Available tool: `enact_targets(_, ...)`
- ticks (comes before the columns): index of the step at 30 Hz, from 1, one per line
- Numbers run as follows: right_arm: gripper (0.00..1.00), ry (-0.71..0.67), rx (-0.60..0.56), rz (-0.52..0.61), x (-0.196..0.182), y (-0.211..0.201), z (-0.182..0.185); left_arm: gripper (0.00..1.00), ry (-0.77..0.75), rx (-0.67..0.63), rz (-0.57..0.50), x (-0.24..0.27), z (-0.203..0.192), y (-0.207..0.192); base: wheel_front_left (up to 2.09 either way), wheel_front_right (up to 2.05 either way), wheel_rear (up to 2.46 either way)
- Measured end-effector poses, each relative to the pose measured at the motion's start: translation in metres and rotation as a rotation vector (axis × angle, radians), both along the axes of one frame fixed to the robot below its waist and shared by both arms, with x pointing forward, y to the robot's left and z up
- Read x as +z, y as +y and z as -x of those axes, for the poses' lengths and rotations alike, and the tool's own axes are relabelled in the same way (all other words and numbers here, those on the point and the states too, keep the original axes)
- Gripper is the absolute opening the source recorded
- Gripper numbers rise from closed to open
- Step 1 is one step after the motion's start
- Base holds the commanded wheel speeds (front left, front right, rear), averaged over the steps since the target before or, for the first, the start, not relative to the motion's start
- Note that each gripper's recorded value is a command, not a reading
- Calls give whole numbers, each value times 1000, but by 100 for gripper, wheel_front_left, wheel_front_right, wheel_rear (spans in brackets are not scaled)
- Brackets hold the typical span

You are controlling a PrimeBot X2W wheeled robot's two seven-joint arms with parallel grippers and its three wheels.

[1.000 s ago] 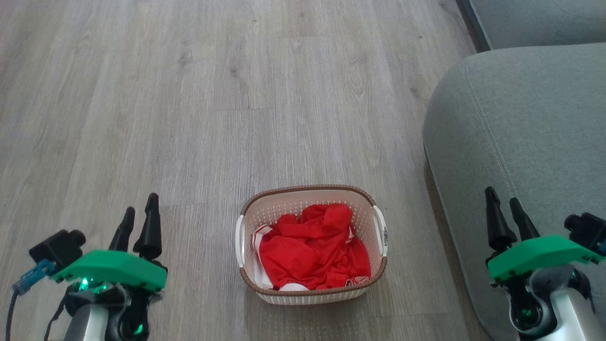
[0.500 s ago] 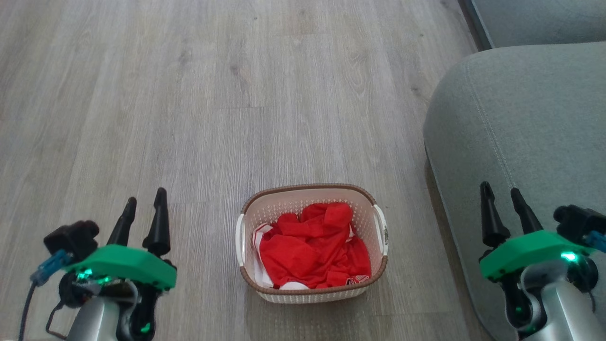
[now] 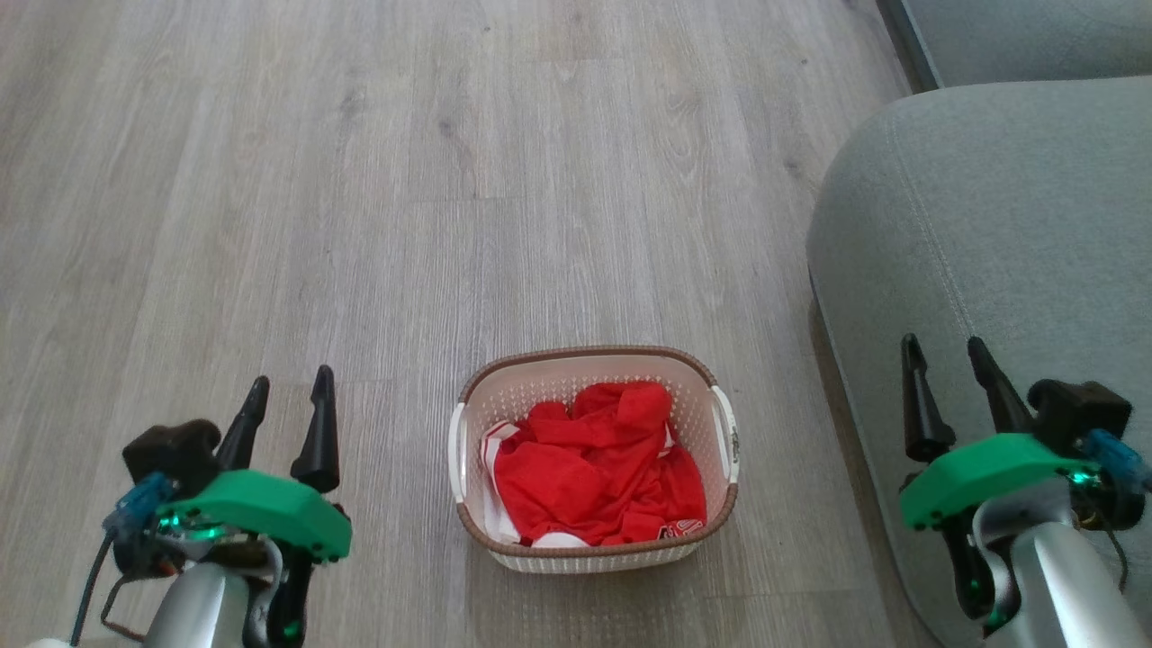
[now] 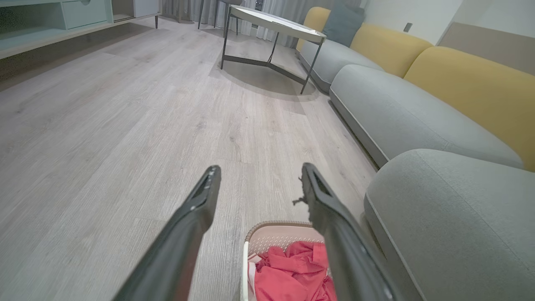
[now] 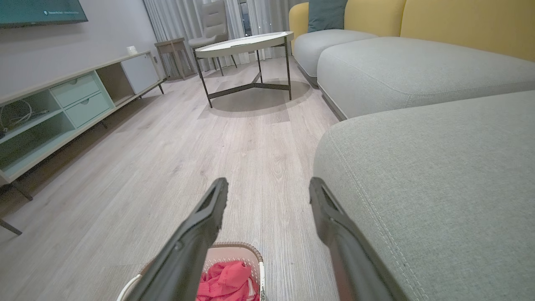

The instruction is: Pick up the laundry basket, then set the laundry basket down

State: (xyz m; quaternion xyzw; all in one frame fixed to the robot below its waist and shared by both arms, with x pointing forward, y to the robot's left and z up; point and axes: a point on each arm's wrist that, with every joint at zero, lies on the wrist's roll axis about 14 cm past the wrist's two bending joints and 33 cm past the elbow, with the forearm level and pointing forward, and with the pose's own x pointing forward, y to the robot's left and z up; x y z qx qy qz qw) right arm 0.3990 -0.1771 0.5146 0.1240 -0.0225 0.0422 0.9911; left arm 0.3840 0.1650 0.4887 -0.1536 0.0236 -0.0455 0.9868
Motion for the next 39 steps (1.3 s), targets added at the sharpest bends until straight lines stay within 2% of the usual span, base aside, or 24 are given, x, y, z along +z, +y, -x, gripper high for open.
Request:
enact_targets(19, 100, -31, 26, 137, -1, 8, -5, 100, 12, 9, -130, -5, -7, 3, 0, 0, 0)
enact_targets(28, 100, -49, 43, 219, -1, 12, -6, 100, 3, -17, -225, -5, -9, -2, 0, 0, 0)
enact_targets(39, 100, -47, 41, 212, -1, 11, -10, 100, 16, -15, -238, -9, -10, -1, 0, 0, 0)
